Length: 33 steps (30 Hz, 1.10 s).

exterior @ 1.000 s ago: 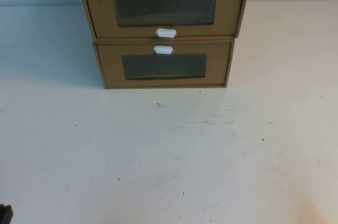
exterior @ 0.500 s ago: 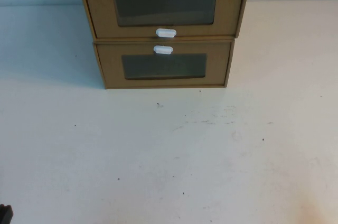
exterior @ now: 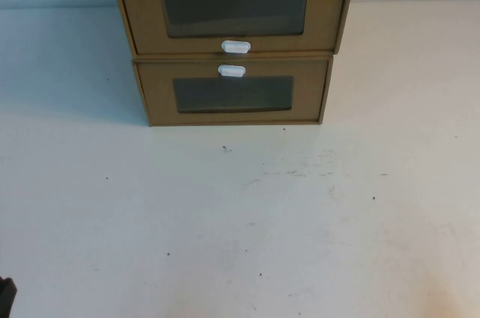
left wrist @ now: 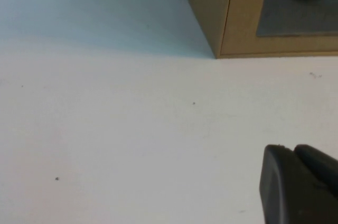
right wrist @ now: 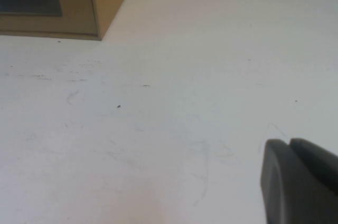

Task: Open the shoe box
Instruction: 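Pull the top drawer of the cardboard box fully open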

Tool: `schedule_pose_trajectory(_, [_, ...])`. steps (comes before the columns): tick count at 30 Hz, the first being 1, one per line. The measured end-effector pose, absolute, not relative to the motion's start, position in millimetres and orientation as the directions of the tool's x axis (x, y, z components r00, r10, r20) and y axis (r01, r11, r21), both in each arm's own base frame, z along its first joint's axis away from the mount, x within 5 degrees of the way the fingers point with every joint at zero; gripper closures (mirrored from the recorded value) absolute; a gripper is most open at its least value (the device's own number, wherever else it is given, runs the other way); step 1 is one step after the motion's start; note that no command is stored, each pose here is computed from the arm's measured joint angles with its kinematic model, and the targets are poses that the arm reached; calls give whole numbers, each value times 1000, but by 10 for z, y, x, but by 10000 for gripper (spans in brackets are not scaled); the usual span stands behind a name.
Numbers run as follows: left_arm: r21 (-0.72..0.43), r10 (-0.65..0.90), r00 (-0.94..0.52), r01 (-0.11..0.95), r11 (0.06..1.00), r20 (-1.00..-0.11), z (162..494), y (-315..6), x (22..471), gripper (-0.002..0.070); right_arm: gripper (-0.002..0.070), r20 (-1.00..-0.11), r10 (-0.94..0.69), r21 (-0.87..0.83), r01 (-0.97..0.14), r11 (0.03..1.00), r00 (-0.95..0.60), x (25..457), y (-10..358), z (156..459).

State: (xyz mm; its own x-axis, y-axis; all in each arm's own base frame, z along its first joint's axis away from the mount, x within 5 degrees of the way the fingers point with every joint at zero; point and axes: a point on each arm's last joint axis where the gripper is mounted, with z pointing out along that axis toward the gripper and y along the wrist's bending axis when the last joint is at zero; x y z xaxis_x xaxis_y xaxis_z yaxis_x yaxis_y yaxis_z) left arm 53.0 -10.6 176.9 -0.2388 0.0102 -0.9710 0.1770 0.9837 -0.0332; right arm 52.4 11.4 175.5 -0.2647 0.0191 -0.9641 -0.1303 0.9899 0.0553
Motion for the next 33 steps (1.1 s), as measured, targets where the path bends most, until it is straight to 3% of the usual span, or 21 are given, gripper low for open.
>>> schedule_pose_trajectory(5, [-249,-217,-181,178,952,-959,1863,-139,541,679,689,-964,19,55,-130,990,-265,524,114,1755])
schedule_pose_trajectory(11, [-512,-497,-121,174,841,-859,1971,-136,551,679,689,-964,19,55,-130,990,-265,524,114,1755])
schedule_pose_trajectory(24, [-547,-527,-149,179,818,-837,1998,-152,540,679,689,-964,19,55,-130,990,-265,524,114,1755])
schedule_pose_trajectory(33, [-489,-436,-234,278,827,-869,2606,-246,382,679,688,-964,19,55,-130,990,-265,524,114,1755])
